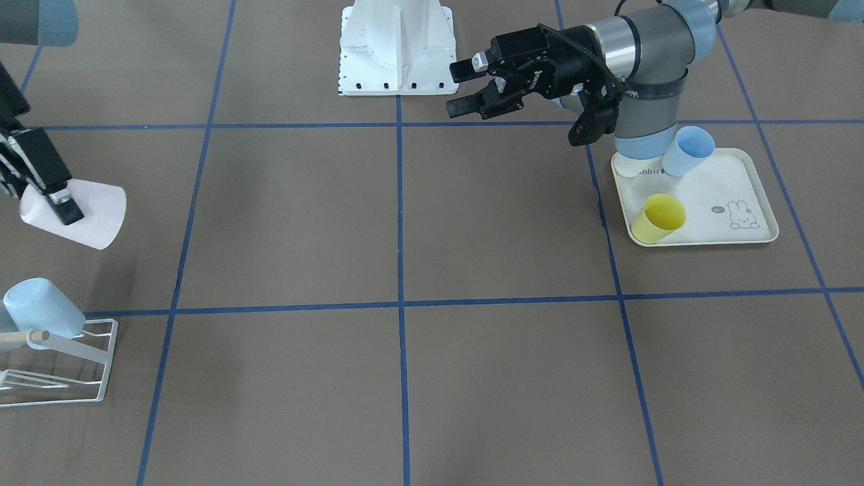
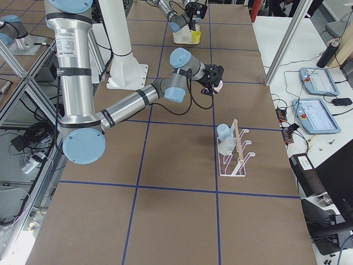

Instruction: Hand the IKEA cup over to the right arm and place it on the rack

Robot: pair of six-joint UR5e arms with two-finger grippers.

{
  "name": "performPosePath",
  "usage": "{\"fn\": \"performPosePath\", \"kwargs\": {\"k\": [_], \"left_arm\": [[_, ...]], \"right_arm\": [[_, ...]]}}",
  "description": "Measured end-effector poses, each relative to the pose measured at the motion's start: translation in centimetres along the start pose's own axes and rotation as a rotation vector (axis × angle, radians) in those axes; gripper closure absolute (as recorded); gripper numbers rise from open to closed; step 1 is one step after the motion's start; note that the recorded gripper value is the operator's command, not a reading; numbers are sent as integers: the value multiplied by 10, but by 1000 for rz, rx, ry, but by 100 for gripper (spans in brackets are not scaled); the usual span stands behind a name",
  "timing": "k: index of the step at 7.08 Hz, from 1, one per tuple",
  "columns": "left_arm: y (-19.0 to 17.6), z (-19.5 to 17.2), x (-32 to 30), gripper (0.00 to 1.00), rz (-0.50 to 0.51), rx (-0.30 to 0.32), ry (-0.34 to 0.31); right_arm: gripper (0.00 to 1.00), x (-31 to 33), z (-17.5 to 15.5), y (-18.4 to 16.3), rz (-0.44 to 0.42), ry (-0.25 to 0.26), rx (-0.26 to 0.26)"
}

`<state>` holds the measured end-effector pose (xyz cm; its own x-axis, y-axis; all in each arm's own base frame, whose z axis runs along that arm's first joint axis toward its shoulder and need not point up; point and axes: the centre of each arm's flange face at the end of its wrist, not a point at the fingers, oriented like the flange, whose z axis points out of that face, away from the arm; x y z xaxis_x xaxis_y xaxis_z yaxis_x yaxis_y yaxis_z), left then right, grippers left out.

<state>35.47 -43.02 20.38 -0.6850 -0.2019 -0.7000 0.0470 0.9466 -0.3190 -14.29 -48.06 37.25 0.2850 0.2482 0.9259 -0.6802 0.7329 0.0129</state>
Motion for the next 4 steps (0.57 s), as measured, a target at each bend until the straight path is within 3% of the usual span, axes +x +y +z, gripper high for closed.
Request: {"fn": "performPosePath", "kwargs": {"k": [2, 4], "left_arm": [[-1, 0, -1, 10, 12, 3, -4], [-2, -2, -3, 10, 13, 6, -7]], "right_arm": [[100, 68, 9, -44, -199, 133, 51], [100, 131, 20, -73, -366, 251, 47]]}}
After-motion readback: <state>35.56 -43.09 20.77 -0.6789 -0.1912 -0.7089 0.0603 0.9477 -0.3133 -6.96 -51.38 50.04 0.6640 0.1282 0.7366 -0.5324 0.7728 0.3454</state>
